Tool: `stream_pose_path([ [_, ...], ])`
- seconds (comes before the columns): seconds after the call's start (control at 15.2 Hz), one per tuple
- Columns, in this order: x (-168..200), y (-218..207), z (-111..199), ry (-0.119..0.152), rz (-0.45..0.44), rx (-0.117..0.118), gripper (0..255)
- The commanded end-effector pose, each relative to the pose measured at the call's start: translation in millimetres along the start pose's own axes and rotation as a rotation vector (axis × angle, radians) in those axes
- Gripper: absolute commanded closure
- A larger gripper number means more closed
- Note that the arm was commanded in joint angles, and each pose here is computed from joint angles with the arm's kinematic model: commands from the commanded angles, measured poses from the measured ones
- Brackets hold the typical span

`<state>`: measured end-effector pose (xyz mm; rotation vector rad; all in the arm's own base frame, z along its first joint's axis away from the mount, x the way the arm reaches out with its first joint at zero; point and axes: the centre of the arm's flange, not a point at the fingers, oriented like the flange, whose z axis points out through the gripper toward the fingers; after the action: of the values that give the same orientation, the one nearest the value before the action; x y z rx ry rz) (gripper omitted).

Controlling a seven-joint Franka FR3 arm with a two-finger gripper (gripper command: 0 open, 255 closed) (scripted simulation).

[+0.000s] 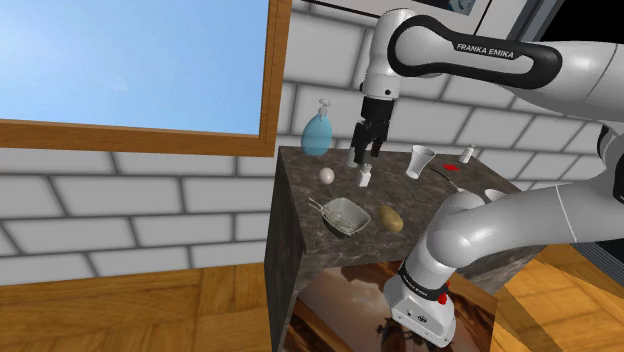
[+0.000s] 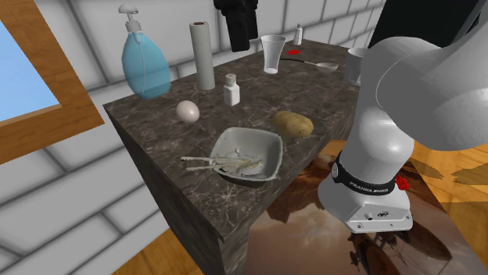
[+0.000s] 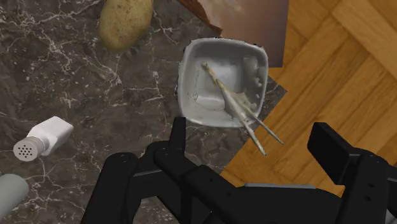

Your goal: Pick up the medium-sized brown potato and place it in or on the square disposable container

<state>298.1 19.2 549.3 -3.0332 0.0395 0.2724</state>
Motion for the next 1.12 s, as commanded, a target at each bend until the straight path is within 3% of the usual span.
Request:
stream_pose_path([
  [0.0,0,0,0,0.0,0.0,0.0,0],
  [0.53,3,68,78,-0.014,0.357,-0.021,0],
  [1.06,-20,134,155,-0.027,0.715,-0.043,0],
])
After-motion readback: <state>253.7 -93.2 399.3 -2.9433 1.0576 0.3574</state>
